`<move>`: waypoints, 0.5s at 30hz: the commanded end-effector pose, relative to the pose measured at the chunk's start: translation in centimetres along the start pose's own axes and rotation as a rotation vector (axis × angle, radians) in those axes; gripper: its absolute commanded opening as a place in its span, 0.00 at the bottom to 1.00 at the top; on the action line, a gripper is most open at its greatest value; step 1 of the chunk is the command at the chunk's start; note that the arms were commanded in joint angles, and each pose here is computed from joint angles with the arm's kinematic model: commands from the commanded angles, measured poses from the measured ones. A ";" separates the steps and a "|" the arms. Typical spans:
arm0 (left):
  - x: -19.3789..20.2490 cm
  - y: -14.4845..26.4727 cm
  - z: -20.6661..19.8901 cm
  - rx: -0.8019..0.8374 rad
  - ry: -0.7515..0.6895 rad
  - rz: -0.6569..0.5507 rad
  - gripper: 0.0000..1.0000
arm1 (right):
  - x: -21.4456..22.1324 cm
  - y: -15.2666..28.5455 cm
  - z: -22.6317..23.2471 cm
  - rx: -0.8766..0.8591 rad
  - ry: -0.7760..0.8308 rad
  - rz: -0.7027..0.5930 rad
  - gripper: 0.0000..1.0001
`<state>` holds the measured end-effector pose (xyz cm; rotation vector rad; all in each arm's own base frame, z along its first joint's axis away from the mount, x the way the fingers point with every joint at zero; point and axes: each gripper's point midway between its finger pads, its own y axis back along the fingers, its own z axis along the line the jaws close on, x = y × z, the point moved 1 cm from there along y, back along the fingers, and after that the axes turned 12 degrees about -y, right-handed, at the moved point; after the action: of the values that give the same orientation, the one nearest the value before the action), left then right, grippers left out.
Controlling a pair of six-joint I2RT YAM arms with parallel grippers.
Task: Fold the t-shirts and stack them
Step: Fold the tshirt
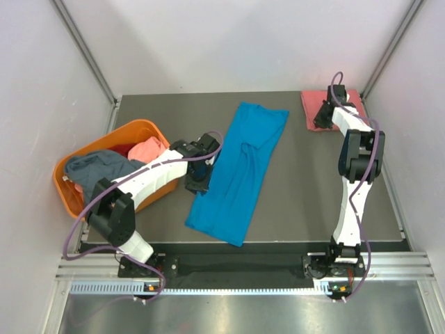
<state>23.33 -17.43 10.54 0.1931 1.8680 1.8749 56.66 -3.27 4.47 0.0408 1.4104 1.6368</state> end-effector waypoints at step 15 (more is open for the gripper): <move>0.3 3.1 -11.5 0.380 -0.168 -0.193 0.33 | -2.1 9.5 6.8 -0.285 -0.010 -0.036 0.33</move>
<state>18.69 -25.01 12.62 0.2941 1.9908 1.4439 55.52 -0.82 11.17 -0.0486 1.2711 1.7472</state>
